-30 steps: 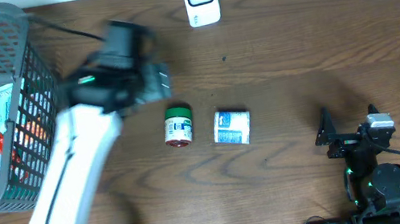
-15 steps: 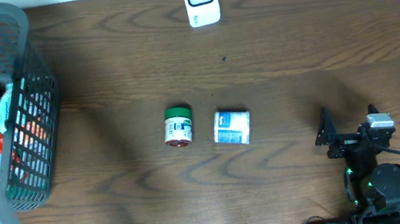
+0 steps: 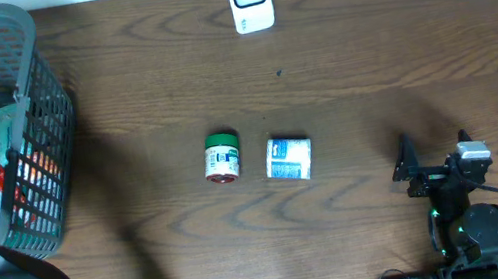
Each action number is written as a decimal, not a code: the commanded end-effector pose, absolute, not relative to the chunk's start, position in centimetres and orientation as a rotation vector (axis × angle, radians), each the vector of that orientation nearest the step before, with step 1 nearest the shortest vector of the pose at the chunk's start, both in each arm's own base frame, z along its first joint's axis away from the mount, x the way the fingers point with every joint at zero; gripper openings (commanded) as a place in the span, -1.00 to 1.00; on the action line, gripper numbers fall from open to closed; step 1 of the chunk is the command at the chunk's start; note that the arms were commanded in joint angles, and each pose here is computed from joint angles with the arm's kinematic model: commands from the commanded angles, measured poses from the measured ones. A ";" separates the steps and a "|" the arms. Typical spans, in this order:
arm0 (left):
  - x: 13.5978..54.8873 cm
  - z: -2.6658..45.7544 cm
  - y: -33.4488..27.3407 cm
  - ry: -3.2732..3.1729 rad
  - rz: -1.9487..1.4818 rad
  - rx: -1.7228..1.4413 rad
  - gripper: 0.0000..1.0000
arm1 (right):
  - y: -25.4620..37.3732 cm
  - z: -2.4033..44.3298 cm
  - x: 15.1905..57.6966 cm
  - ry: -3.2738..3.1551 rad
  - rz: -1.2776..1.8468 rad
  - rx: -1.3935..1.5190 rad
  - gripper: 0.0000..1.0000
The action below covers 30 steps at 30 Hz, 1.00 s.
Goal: Scan the item barcode
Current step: 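Move the left gripper back into the basket toward the red strip packet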
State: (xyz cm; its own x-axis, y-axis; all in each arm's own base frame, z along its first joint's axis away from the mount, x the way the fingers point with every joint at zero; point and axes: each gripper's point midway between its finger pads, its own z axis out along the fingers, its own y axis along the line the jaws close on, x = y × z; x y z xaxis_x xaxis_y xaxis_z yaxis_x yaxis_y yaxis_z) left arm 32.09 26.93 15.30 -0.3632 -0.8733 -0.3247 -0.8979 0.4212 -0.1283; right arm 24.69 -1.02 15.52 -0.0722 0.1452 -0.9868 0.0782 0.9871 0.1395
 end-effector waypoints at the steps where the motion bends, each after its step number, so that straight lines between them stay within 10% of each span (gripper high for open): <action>1: 31.4 12.5 27.9 2.375 0.090 -1.602 0.67 | -1.0 15.4 24.7 1.650 0.045 0.158 0.99; 16: 30.7 7.4 27.5 2.536 0.071 -1.633 0.08 | -1.0 15.4 24.7 1.650 0.045 0.158 0.99; 30: 28.8 5.1 24.7 2.720 0.142 -1.571 0.22 | -1.0 15.4 24.7 1.650 0.045 0.158 0.98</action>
